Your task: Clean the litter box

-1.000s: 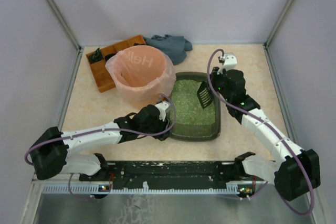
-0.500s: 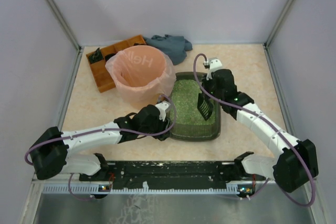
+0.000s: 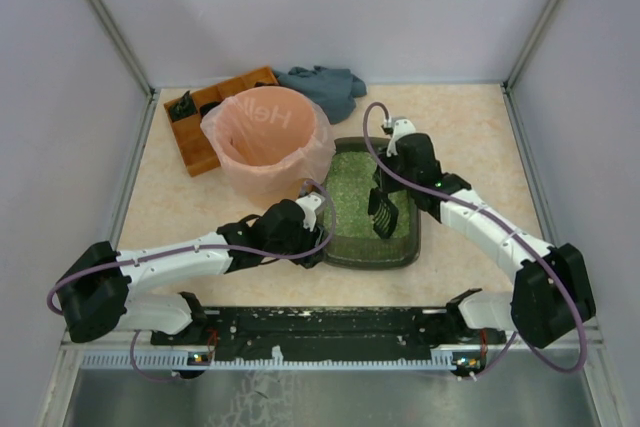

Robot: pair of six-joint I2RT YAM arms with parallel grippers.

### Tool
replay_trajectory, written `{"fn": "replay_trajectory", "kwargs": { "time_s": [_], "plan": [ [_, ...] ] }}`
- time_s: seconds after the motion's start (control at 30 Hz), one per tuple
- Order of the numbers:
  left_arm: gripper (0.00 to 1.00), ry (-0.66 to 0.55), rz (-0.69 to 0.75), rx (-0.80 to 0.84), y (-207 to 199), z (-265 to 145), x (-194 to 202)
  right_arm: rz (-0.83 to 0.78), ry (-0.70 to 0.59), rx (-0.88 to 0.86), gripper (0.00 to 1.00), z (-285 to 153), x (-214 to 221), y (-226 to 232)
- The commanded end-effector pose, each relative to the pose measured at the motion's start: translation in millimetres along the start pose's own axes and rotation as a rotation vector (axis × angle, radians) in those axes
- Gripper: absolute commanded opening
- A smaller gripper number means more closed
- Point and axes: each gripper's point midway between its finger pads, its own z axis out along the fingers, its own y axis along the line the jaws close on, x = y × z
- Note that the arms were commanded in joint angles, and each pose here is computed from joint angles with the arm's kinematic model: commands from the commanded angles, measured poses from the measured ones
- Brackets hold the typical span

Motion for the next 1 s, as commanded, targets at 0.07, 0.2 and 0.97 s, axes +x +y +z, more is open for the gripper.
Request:
{"fn": "replay_trajectory", "kwargs": {
  "time_s": [0.07, 0.2, 0.97],
  "plan": [
    [0.51, -0.05, 0.03, 0.072, -19, 5, -18, 0.128, 0.078, -0.032, 0.0, 8, 40, 9],
    [0.51, -0.049, 0.029, 0.071, -18, 6, -17, 0.244, 0.097, -0.058, 0.0, 13, 64, 14],
    [0.5, -0.04, 0.024, 0.082, -21, 6, -16, 0.787, 0.0, -0.254, 0.0, 29, 88, 42]
  ]
}}
